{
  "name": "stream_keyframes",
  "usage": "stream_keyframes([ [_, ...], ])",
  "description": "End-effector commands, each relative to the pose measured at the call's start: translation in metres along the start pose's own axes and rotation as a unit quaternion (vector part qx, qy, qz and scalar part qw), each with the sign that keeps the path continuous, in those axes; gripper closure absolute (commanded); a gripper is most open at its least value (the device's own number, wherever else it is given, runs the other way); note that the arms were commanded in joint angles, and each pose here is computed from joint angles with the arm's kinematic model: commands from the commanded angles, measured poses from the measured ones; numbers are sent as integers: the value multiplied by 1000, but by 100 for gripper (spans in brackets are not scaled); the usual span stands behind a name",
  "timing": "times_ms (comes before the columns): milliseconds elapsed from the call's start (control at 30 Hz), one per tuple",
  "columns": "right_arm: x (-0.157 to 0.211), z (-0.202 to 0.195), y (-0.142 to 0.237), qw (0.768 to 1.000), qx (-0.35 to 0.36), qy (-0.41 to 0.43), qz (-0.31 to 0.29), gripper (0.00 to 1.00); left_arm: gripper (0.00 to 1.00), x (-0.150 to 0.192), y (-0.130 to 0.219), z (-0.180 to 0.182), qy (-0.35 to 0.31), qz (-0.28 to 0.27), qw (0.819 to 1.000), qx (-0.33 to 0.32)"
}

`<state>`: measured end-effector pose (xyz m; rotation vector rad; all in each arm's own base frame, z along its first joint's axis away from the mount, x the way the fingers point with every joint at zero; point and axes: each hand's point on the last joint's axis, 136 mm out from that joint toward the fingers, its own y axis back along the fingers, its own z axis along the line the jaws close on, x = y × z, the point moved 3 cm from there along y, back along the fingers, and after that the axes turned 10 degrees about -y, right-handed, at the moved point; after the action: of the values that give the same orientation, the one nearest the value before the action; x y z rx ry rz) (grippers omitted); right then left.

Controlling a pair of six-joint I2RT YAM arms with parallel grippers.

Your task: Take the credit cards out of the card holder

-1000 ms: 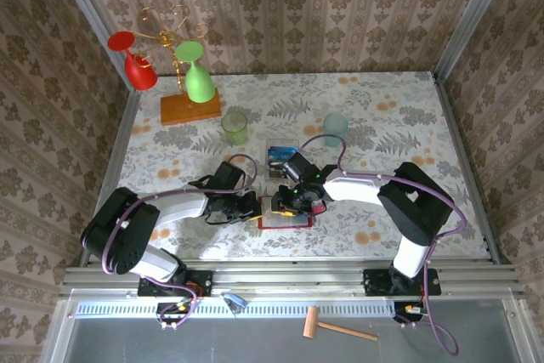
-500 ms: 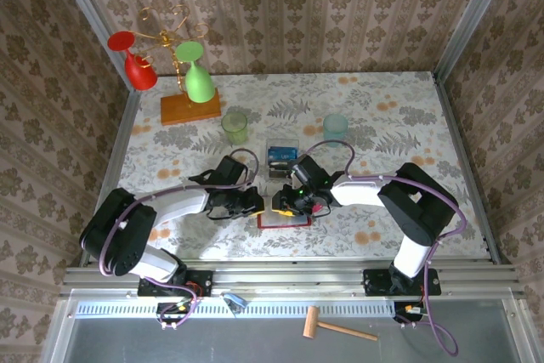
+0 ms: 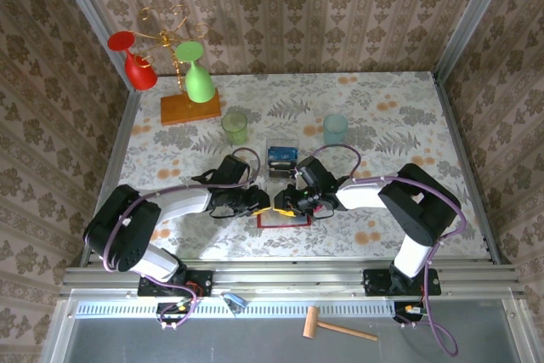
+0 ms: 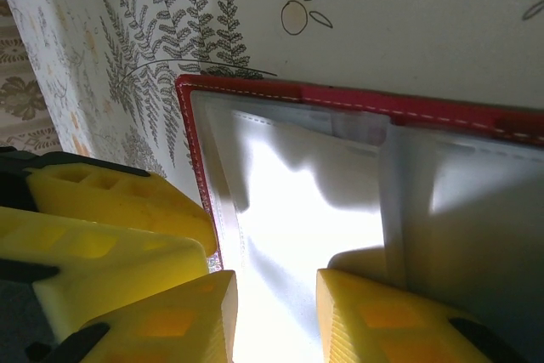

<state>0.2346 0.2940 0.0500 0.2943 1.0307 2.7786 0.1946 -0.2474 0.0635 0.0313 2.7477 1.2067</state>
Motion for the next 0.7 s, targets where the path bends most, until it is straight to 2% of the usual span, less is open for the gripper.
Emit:
stream_keyframes([
  [0,2,-7,1,1000,0,-14,3,69,75,-3,-2,-4,2,2,1000,2],
  [300,1,-10,0,1000,-6,-20,6,69,72,-1,-9,-2,5,14,1000,-2],
  [667,1,-10,1,1000,-10,-19,5,69,75,-1,-15,-7,14,11,1000,21],
])
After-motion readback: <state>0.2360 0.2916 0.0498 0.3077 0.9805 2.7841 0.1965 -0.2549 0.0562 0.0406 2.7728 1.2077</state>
